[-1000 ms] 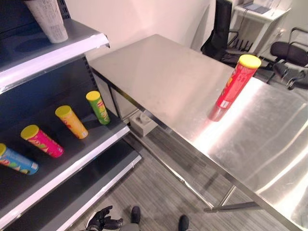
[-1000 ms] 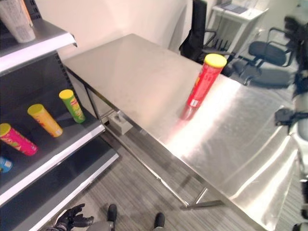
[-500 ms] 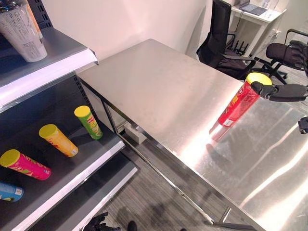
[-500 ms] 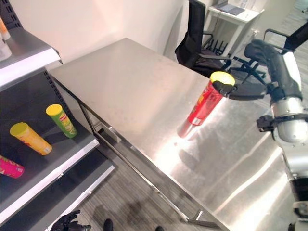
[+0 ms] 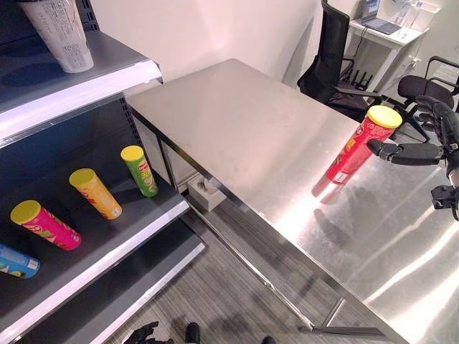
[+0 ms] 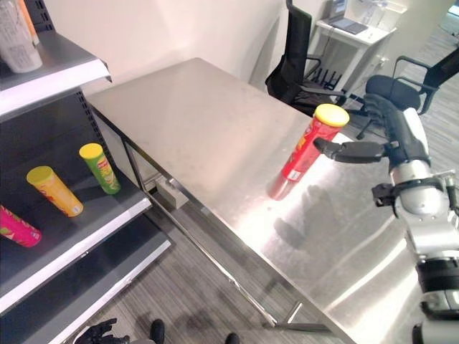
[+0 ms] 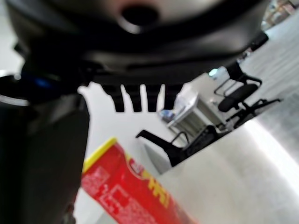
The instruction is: Put the goods on the table back onto the shelves and tidy them up.
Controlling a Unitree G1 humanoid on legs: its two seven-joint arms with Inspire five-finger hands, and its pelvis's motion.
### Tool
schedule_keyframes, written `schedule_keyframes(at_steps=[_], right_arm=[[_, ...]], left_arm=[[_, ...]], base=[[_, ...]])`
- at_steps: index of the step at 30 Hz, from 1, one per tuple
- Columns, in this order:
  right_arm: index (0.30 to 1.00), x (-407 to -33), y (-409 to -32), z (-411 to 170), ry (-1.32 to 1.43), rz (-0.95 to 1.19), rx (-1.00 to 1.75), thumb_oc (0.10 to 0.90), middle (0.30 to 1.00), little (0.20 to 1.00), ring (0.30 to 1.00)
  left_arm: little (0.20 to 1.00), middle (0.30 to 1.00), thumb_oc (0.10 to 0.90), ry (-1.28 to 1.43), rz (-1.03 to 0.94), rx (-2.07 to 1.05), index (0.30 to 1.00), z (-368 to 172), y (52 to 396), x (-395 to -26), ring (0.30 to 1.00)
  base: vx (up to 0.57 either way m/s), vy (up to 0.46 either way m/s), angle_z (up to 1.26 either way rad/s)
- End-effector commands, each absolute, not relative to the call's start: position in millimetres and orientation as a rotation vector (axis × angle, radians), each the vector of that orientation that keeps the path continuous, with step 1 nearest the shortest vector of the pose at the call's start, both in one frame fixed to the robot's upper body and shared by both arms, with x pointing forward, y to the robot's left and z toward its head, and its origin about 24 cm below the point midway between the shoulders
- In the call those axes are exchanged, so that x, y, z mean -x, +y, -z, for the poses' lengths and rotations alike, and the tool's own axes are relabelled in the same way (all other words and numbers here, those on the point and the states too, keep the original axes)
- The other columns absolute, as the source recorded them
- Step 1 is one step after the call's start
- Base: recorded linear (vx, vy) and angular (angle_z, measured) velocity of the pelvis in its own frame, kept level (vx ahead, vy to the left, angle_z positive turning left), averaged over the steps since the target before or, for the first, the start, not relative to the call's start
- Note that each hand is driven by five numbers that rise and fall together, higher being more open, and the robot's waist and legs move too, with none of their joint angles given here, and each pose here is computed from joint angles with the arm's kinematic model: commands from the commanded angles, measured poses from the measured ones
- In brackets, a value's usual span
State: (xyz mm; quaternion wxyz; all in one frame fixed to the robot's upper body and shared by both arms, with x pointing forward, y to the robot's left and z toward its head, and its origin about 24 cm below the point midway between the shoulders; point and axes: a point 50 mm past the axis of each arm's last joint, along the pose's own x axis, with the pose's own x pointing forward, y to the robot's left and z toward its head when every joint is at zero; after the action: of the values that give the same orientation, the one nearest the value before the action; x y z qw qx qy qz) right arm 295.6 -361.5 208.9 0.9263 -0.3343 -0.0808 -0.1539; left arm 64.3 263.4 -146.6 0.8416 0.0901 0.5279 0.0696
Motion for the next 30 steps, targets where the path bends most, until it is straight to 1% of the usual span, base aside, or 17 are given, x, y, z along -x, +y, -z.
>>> schedule_keyframes(at_steps=[1, 10, 11, 12, 13, 14, 15, 26, 29, 30], right_arm=[[0.9, -296.7, -354.6, -266.3, -0.385, 0.341, 0.682, 0.8, 0.9, 0.9, 0.9], [0.9, -306.8, -347.5, -264.6, -0.395, 0.363, 0.667, 0.8, 0.9, 0.9, 0.9], [0.792, -308.6, -345.8, -262.3, -0.387, 0.354, 0.668, 0.728, 0.792, 0.792, 0.792], [0.761, -309.3, -345.1, -261.2, -0.382, 0.35, 0.67, 0.707, 0.761, 0.761, 0.761], [0.655, -310.1, -344.2, -260.6, -0.379, 0.345, 0.672, 0.637, 0.655, 0.655, 0.655], [0.611, -310.6, -343.5, -259.7, -0.375, 0.34, 0.673, 0.607, 0.611, 0.611, 0.611], [0.3, -312.4, -340.8, -256.8, -0.368, 0.326, 0.675, 0.4, 0.3, 0.3, 0.3], [0.3, -310.1, -339.8, -254.8, -0.385, 0.337, 0.656, 0.4, 0.3, 0.3, 0.3], [0.3, -303.6, -336.1, -261.7, -0.454, 0.346, 0.625, 0.4, 0.3, 0.3, 0.3], [0.3, -299.5, -329.8, -266.7, -0.509, 0.336, 0.609, 0.4, 0.3, 0.3, 0.3]], left_arm=[[0.9, 0.9, 0.8, 1.104, -0.105, -0.27, 0.9, 142.7, 273.0, -69.7, 0.9], [0.9, 0.9, 0.8, 1.078, -0.085, -0.28, 0.9, 140.8, 269.7, -76.9, 0.9], [0.9, 0.9, 0.8, 1.079, -0.086, -0.279, 0.9, 141.0, 269.5, -76.5, 0.9], [0.9, 0.9, 0.8, 1.079, -0.085, -0.281, 0.9, 140.9, 269.7, -76.5, 0.9], [0.9, 0.9, 0.8, 1.081, -0.086, -0.282, 0.9, 141.0, 269.8, -76.2, 0.9], [0.9, 0.9, 0.8, 1.082, -0.085, -0.283, 0.9, 141.2, 269.6, -75.9, 0.9], [0.9, 0.9, 0.8, 1.088, -0.09, -0.282, 0.9, 141.6, 270.1, -74.7, 0.9], [0.9, 0.9, 0.8, 1.089, -0.102, -0.28, 0.9, 141.5, 270.9, -74.3, 0.9], [0.9, 0.9, 0.8, 1.079, -0.119, -0.274, 0.9, 139.9, 273.2, -75.9, 0.9], [0.9, 0.9, 0.8, 1.068, -0.134, -0.265, 0.9, 138.7, 274.2, -77.9, 0.9]], base=[[0.02, -0.013, 0.08], [0.03, -0.012, 0.06], [0.03, -0.005, 0.03], [0.03, -0.004, 0.03], [0.0, 0.0, 0.0], [0.0, 0.0, 0.0], [0.0, 0.0, 0.0], [0.0, 0.0, 0.0], [-0.02, -0.025, 0.02], [-0.05, -0.061, 0.03]])
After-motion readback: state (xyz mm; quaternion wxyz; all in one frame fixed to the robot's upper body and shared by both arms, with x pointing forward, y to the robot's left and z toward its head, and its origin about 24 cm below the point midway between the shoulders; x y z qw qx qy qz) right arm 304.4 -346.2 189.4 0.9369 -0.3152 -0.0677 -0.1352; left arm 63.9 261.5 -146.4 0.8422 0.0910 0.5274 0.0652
